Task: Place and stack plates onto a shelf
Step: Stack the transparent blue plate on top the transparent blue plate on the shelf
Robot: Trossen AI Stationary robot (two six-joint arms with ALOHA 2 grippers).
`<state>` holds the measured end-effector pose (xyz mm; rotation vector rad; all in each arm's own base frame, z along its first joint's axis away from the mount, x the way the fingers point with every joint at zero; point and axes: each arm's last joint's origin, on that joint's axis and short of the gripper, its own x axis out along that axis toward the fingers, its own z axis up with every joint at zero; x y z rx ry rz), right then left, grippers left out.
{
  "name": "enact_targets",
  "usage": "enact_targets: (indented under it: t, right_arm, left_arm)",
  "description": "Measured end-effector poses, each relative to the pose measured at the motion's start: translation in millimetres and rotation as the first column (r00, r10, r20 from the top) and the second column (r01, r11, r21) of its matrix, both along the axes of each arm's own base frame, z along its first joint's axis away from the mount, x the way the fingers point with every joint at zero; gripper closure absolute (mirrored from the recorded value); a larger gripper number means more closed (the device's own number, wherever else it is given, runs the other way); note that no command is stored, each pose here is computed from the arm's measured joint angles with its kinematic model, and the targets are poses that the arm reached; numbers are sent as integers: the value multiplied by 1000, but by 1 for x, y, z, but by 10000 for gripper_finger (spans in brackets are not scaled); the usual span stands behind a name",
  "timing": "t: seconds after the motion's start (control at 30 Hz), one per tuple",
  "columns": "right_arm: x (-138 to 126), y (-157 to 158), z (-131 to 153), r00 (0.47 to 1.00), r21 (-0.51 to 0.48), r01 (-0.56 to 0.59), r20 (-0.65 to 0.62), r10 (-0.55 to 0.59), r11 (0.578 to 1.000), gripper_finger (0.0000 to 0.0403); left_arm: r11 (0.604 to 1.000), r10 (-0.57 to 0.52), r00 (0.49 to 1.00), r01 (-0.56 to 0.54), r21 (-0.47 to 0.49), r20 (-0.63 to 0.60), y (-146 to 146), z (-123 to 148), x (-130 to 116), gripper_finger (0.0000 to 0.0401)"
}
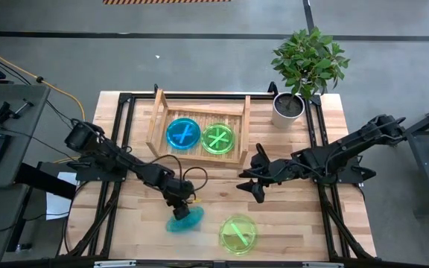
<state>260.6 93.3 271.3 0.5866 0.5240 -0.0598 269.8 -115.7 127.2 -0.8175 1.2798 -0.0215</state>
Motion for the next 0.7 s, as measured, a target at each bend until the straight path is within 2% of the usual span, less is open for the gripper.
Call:
enact_targets:
  t: [0.7]
  right_arm:
    - [0, 0, 0, 1000, -7, -1, -1, 1, 1000, 174]
  left_arm:
    - [999, -19, 1000, 19, 44, 8, -1, -6, 1, 229]
